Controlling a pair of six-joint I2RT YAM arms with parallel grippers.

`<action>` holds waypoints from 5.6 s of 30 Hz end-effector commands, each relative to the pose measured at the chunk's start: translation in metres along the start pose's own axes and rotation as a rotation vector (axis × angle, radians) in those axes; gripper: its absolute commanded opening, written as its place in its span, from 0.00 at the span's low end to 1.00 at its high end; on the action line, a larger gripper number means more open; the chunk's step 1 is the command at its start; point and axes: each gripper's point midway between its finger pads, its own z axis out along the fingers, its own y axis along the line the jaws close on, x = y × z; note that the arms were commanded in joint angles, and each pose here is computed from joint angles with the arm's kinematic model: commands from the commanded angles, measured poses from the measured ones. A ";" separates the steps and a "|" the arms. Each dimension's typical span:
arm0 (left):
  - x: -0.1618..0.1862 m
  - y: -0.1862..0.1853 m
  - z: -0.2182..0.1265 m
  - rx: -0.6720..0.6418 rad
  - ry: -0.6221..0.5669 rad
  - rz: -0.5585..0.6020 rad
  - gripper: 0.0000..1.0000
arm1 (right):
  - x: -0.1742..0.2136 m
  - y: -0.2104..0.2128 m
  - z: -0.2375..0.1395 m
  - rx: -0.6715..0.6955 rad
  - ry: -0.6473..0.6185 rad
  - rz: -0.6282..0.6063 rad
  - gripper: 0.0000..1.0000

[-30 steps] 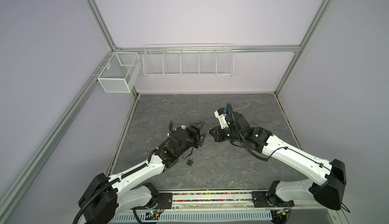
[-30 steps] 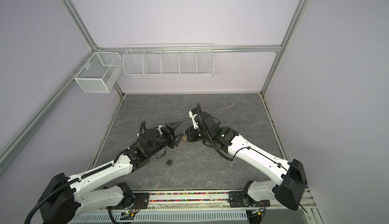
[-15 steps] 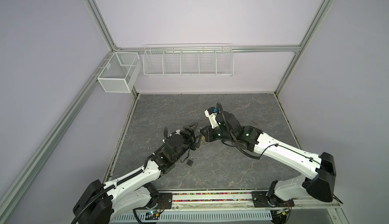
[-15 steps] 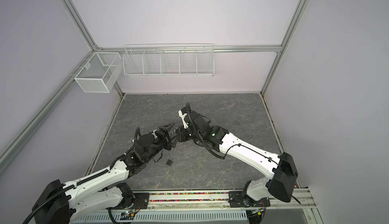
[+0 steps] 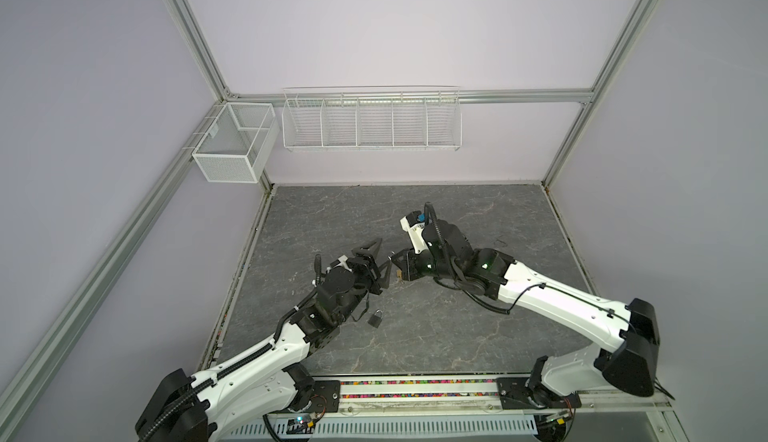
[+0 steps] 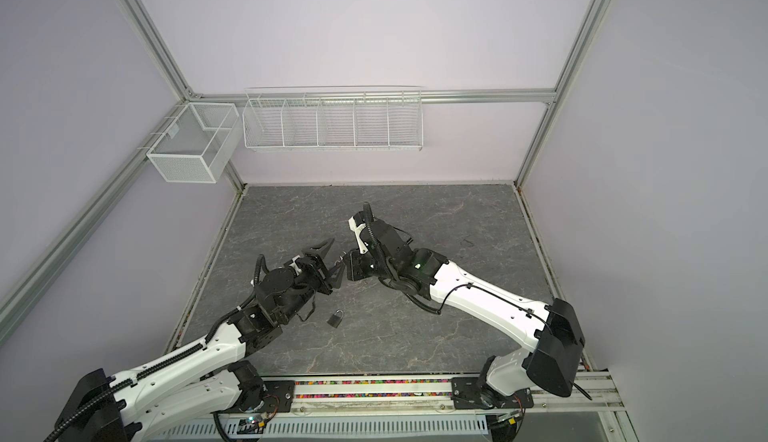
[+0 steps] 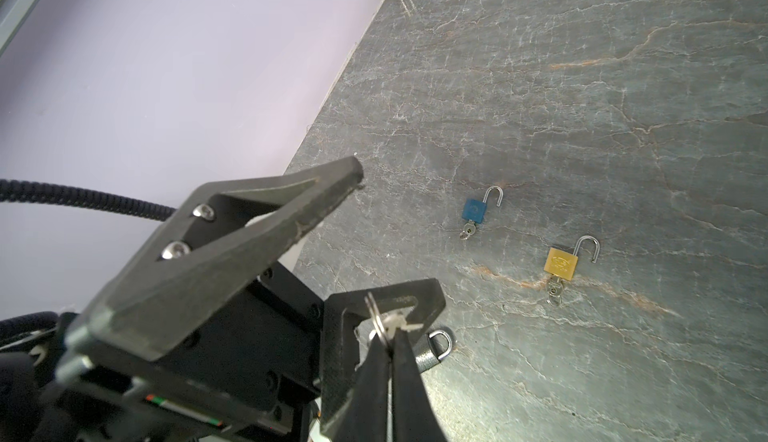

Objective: Unlock with the key

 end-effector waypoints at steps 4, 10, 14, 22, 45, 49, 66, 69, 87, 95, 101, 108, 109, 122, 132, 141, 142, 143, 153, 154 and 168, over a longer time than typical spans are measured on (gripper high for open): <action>0.012 -0.008 0.006 0.018 0.044 -0.032 0.76 | -0.013 0.013 0.004 -0.026 -0.037 -0.013 0.07; 0.001 -0.007 0.000 0.035 0.000 -0.047 0.71 | -0.002 0.003 0.003 -0.003 -0.022 -0.003 0.07; -0.006 -0.010 -0.004 0.051 -0.034 -0.045 0.65 | 0.003 0.002 0.004 -0.001 -0.007 0.002 0.07; -0.013 -0.004 -0.006 0.036 -0.067 -0.039 0.50 | 0.001 0.001 -0.003 0.005 -0.021 -0.001 0.07; -0.010 -0.009 -0.004 0.029 -0.073 0.009 0.12 | 0.005 0.001 -0.011 -0.003 -0.022 -0.015 0.07; -0.008 -0.013 -0.003 0.034 -0.066 0.031 0.06 | 0.005 0.000 -0.013 -0.002 -0.023 -0.020 0.07; 0.016 -0.055 0.001 0.141 -0.006 0.225 0.00 | 0.005 -0.003 -0.026 0.017 -0.027 -0.042 0.13; 0.026 -0.061 0.005 0.136 0.021 0.302 0.00 | 0.005 -0.006 -0.034 0.005 -0.036 -0.031 0.33; 0.080 -0.103 0.013 0.233 0.162 1.118 0.00 | -0.009 -0.016 -0.086 -0.266 -0.017 0.103 0.72; 0.110 -0.108 0.013 0.388 0.275 1.232 0.00 | -0.015 -0.010 -0.083 -0.404 -0.026 0.124 0.72; 0.128 -0.117 0.006 0.466 0.343 1.249 0.00 | -0.025 0.000 -0.088 -0.500 -0.054 0.082 0.70; 0.133 -0.119 0.001 0.489 0.369 1.253 0.00 | -0.042 0.009 -0.093 -0.565 -0.122 0.028 0.67; 0.131 -0.119 0.001 0.483 0.358 1.250 0.00 | -0.044 0.011 -0.093 -0.574 -0.128 0.021 0.66; 0.129 -0.125 -0.002 0.531 0.326 1.229 0.00 | -0.051 0.016 -0.100 -0.609 -0.190 -0.016 0.50; 0.127 -0.126 -0.003 0.539 0.313 1.215 0.00 | -0.059 0.025 -0.105 -0.649 -0.212 -0.034 0.40; 0.126 -0.126 -0.004 0.539 0.309 1.207 0.00 | -0.063 0.025 -0.105 -0.650 -0.232 -0.034 0.33; 0.125 -0.125 -0.004 0.536 0.307 1.206 0.00 | -0.063 0.026 -0.106 -0.650 -0.234 -0.038 0.31; 0.125 -0.125 -0.005 0.537 0.309 1.207 0.00 | -0.063 0.026 -0.106 -0.653 -0.234 -0.040 0.28; 0.123 -0.126 -0.003 0.531 0.293 1.200 0.00 | -0.061 0.027 -0.105 -0.655 -0.229 -0.044 0.16; 0.123 -0.125 -0.003 0.530 0.295 1.199 0.00 | -0.061 0.027 -0.105 -0.655 -0.230 -0.047 0.15; 0.123 -0.123 -0.001 0.522 0.302 1.190 0.00 | -0.062 0.025 -0.110 -0.625 -0.251 -0.066 0.07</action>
